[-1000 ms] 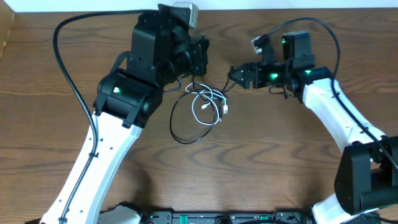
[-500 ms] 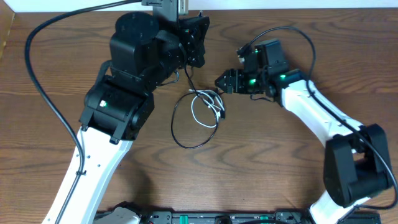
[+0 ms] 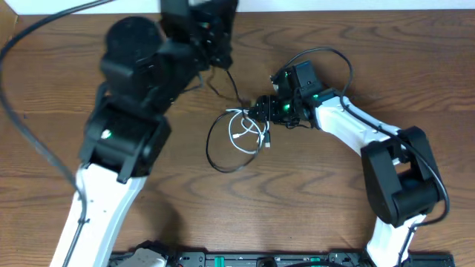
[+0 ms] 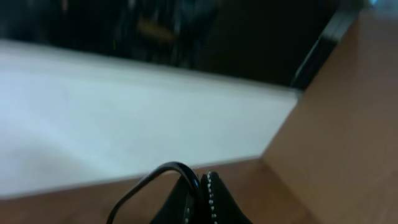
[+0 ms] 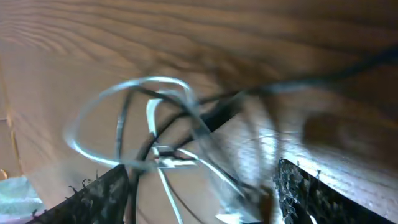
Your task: Untangle cables
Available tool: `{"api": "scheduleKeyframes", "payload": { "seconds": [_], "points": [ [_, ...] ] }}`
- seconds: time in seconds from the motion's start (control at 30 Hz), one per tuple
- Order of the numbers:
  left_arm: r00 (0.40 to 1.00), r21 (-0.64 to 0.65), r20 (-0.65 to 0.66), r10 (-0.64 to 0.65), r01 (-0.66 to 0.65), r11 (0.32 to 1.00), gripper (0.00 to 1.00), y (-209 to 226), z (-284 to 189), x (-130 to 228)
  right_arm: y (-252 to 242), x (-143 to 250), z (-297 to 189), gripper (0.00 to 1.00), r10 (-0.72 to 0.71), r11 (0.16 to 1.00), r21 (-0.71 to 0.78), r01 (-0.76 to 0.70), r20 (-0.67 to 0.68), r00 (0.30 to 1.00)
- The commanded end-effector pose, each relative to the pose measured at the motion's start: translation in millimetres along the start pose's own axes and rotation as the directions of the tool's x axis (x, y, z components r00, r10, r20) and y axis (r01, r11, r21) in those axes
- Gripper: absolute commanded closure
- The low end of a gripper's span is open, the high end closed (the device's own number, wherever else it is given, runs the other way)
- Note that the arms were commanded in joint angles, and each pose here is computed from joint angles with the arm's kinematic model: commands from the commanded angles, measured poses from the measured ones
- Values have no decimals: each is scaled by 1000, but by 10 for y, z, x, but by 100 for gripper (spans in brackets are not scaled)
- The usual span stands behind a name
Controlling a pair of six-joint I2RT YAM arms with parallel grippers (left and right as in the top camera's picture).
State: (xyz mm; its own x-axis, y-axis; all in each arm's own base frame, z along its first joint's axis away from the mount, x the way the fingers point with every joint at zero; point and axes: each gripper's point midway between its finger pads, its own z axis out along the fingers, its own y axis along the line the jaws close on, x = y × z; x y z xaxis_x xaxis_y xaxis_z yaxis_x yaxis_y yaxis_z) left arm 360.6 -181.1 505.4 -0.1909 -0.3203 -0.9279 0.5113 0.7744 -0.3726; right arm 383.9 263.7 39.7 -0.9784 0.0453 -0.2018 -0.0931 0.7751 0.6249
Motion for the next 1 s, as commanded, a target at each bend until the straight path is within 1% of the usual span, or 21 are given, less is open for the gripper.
{"api": "scheduleKeyframes", "payload": {
  "seconds": [0.0, 0.1, 0.2, 0.4, 0.57, 0.7, 0.77, 0.8, 0.87, 0.9, 0.97],
  "points": [
    [992, 2, 125, 24, -25, 1000, 92, -58, -336, -405, -192, 107, 181, 29, 48, 998, 41, -47, -43, 998],
    [983, -31, 181, 41, -36, 999, 92, 18, -523, -591, -324, 167, 284, 30, 68, 995, 71, -64, -64, 996],
    [976, -75, 209, 54, -39, 996, 93, 124, -680, -699, -406, 214, 352, 32, 82, 993, 88, -75, -80, 993],
    [964, -167, 253, 82, -40, 985, 92, 356, -904, -861, -580, 203, 345, 32, 108, 980, 172, -98, -54, 993],
    [942, -296, 311, 125, -29, 955, 92, 701, -1127, -1066, -657, 195, 305, 32, 134, 975, 187, -122, -53, 990],
    [963, -322, 256, 82, 5, 947, 93, 889, -1126, -933, -688, 147, 283, 27, 117, 977, 183, -108, -43, 992],
    [968, -358, 222, 113, -27, 933, 93, 991, -1108, -884, -719, 139, 265, 27, 121, 976, 186, -112, -43, 992],
    [969, -399, 208, 135, -41, 916, 93, 1095, -1127, -876, -745, 154, 252, 27, 131, 974, 192, -119, -49, 990],
    [974, -437, 191, 125, -29, 899, 93, 1222, -1148, -834, -766, 172, 241, 27, 137, 972, 198, -124, -56, 989],
    [980, -435, 169, 109, -25, 900, 93, 1252, -1140, -775, -765, 173, 241, 27, 137, 973, 198, -123, -56, 989],
    [994, -369, 72, 80, -48, 928, 92, 1207, -1035, -548, -728, 168, 248, 27, 108, 980, 176, -95, -65, 992]
  ]
}}
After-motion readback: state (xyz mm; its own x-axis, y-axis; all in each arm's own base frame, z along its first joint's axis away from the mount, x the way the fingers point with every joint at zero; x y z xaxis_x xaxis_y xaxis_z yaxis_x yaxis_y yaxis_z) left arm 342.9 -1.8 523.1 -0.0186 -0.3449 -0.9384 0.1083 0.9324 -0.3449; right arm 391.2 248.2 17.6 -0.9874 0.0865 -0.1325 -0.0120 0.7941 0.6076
